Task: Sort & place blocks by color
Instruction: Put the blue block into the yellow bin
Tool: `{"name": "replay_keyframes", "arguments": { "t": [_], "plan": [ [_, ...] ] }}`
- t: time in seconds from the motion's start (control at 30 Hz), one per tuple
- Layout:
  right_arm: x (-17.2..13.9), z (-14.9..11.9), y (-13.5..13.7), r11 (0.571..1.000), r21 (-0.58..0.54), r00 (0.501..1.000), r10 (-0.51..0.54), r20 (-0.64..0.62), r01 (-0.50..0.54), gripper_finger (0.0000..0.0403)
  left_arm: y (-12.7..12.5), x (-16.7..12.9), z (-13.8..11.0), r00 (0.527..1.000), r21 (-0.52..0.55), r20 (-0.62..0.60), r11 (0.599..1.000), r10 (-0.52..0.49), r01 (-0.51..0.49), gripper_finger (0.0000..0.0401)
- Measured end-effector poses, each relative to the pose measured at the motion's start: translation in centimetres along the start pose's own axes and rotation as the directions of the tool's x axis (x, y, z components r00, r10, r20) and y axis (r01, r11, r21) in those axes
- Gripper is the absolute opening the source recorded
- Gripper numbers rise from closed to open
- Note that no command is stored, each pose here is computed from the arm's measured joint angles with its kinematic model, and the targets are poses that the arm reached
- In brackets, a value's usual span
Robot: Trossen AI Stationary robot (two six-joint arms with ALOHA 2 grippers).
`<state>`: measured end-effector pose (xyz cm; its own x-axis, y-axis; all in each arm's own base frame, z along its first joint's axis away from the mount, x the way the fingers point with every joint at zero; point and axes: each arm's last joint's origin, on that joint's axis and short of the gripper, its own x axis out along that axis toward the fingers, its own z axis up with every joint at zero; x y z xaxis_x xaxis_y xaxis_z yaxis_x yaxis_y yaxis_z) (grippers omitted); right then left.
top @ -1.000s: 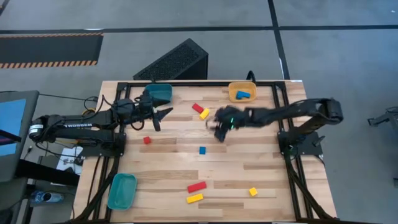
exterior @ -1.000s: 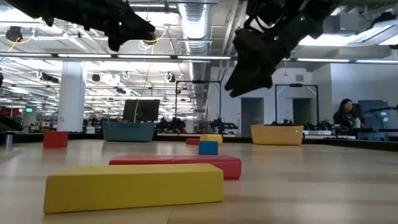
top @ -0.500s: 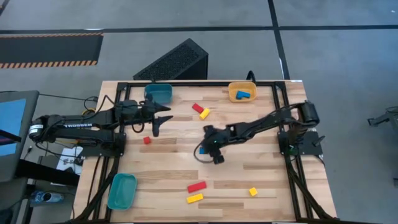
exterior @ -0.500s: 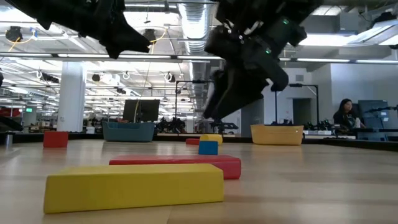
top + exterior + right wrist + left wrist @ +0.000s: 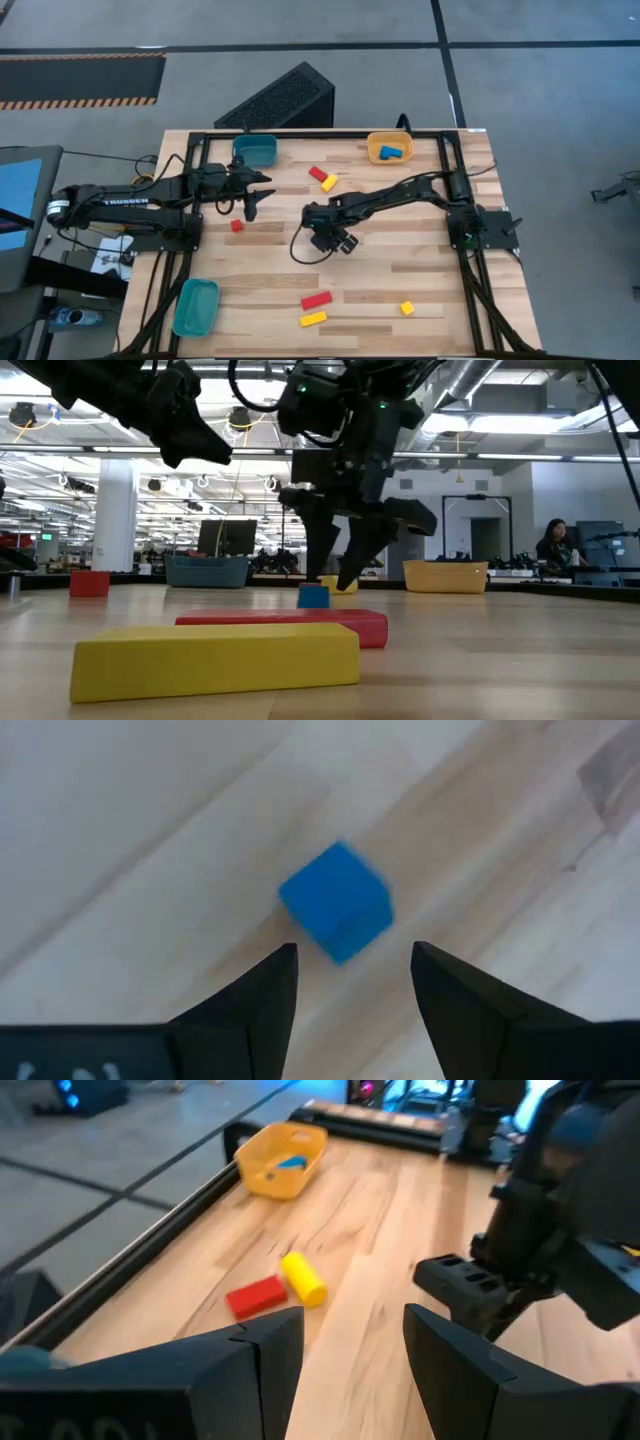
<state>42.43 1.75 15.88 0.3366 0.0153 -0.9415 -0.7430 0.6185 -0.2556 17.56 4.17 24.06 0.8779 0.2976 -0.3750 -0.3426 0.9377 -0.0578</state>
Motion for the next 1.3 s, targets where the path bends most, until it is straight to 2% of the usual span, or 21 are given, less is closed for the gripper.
{"name": "replay_keyframes", "arguments": {
  "t": [0.1,0.37,0.5,0.6,0.73,0.93,1.03,1.13,1.2,1.3],
  "plan": [
    [0.8,0.0,0.2,0.997,-0.069,0.998,0.044,-0.036,-0.047,0.0218,0.1,0.0,-0.1,1.000,-0.016,-0.013,1.000,0.020,-0.020,0.0162],
    [1.9,0.4,0.2,0.995,-0.088,0.999,0.034,-0.020,-0.036,0.0198,0.5,0.0,-0.2,0.989,0.001,-0.013,0.989,0.149,-0.149,0.0162],
    [1.8,0.7,-0.1,0.996,-0.093,1.000,0.001,0.026,0.001,0.0190,0.4,0.0,-0.3,0.990,-0.030,-0.017,0.990,0.137,-0.137,0.0162],
    [1.8,0.8,-0.1,0.995,-0.100,0.998,0.023,0.051,-0.018,0.0187,0.3,0.0,-0.4,0.992,-0.026,-0.029,0.992,0.124,-0.125,0.0162],
    [1.9,1.2,0.1,0.985,-0.168,0.990,0.065,0.128,-0.043,0.0176,0.1,-0.1,-0.7,0.992,-0.029,-0.055,0.993,0.112,-0.114,0.0162],
    [2.1,2.0,-0.4,0.983,-0.185,0.978,0.026,0.209,0.014,0.0160,0.1,-0.1,-1.3,0.988,-0.025,-0.124,0.995,0.092,-0.095,0.0162],
    [2.1,1.6,-0.5,0.995,-0.099,0.976,0.045,0.213,-0.024,0.0157,0.2,-0.2,-1.6,0.983,-0.019,-0.157,0.995,0.092,-0.096,0.0162],
    [1.8,1.3,-0.7,0.993,0.059,0.967,0.081,0.242,-0.098,0.0156,0.2,-0.2,-1.8,0.981,-0.016,-0.171,0.995,0.092,-0.096,0.0162],
    [1.8,1.1,-0.9,0.967,0.214,0.964,0.083,0.251,-0.139,0.0159,0.1,-0.2,-1.8,0.981,-0.027,-0.180,0.997,0.066,-0.072,0.0162],
    [1.7,0.9,-1.1,0.881,0.433,0.965,0.086,0.247,-0.190,0.0170,-0.1,-0.2,-1.9,0.981,-0.060,-0.192,0.998,0.003,-0.015,0.0162]
  ]
}}
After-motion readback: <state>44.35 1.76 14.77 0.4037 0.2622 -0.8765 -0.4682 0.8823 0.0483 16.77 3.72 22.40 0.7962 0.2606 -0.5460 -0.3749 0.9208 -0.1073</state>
